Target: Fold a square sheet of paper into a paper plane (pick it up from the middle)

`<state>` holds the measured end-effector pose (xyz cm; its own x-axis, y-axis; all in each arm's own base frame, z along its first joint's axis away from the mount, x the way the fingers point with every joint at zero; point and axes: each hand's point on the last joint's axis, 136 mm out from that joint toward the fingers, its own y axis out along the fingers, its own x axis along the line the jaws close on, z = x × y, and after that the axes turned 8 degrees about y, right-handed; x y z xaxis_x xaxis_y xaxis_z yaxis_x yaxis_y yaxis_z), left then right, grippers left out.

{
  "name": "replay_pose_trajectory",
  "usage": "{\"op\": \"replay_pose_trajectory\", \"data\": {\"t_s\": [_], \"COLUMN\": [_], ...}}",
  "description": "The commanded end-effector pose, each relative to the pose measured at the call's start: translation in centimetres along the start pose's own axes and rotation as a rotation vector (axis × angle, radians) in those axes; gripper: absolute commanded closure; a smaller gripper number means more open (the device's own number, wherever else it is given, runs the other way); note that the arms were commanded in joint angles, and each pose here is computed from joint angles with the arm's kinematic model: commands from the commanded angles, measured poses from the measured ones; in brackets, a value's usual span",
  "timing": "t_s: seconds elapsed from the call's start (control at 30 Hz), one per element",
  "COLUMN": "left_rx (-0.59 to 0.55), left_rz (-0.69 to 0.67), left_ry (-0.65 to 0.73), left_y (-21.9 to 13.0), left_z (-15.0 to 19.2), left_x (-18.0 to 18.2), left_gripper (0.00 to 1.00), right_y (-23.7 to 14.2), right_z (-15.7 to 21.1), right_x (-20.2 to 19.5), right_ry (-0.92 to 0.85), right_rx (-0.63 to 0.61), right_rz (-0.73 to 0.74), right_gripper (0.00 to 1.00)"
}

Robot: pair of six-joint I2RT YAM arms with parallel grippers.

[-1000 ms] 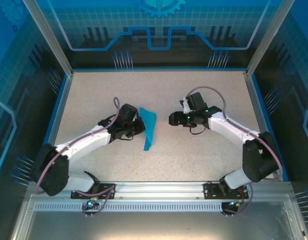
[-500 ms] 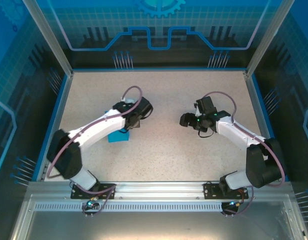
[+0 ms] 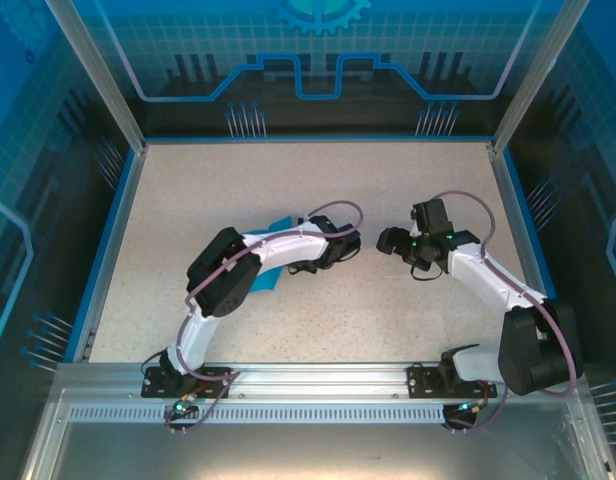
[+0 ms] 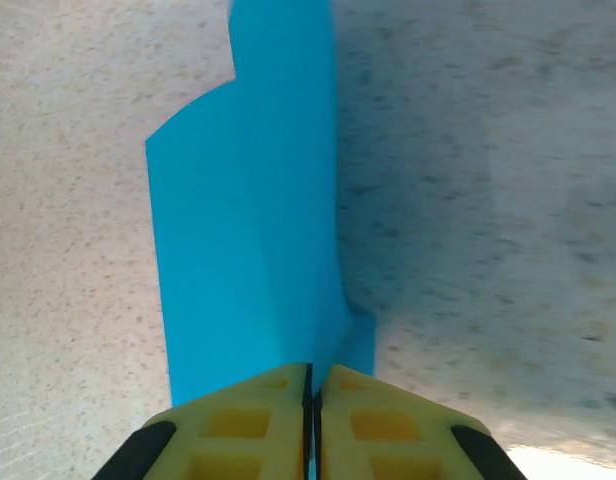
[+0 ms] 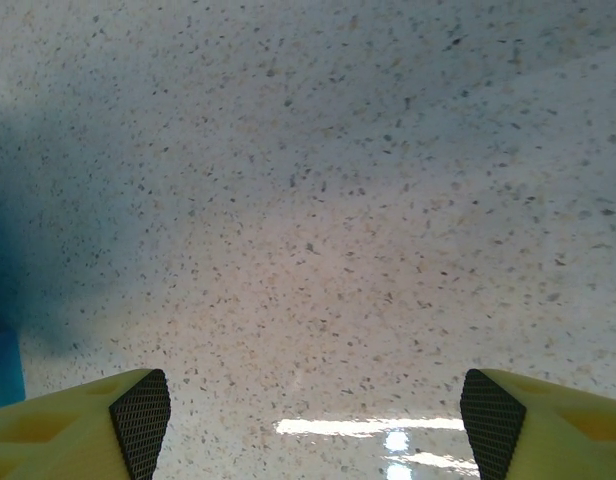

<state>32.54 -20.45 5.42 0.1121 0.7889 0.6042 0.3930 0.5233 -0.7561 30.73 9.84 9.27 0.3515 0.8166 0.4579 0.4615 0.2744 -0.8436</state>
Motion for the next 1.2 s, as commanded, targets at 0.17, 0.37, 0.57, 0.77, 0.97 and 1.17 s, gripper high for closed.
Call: {"op": "replay_pose_trajectory", "data": {"t_s": [0.17,0.37,0.57,0.77,0.97,1.17], "left_rx": [0.046,0.068,0.0,-0.1,-0.135,-0.081], "left_rz": [0.142,0.22,0.462,0.698,0.865,0.913], "left_ry": [-0.012,-0.011,-0.073,-0.146,-0.301,-0.487], "left_y": [-0.5,-0.6,-5.9,-11.9,-12.7,-8.0], "left_z": [0.4,0.4,-1.9,-3.5,-3.8,-2.8], "left_x": [-5.1,-7.0,-7.4,-5.4,-1.4,1.5], "left_gripper": [0.82,0.73,0.62,0.5,0.4,0.43], "right_y": [-0.2,-0.1,0.0,0.7,1.4,2.9], "right_z": [0.4,0.5,0.7,2.1,5.4,10.4], "right_x": [-1.6,-1.8,-1.3,1.3,6.1,10.2], "right_ry": [0.056,0.059,0.043,-0.037,-0.191,-0.287], "right_rx": [0.015,0.022,0.038,0.127,0.241,0.373], "right_rz": [0.02,0.021,-0.01,-0.131,-0.25,-0.307], "right_gripper": [0.19,0.19,0.19,0.17,0.06,0.01]}}
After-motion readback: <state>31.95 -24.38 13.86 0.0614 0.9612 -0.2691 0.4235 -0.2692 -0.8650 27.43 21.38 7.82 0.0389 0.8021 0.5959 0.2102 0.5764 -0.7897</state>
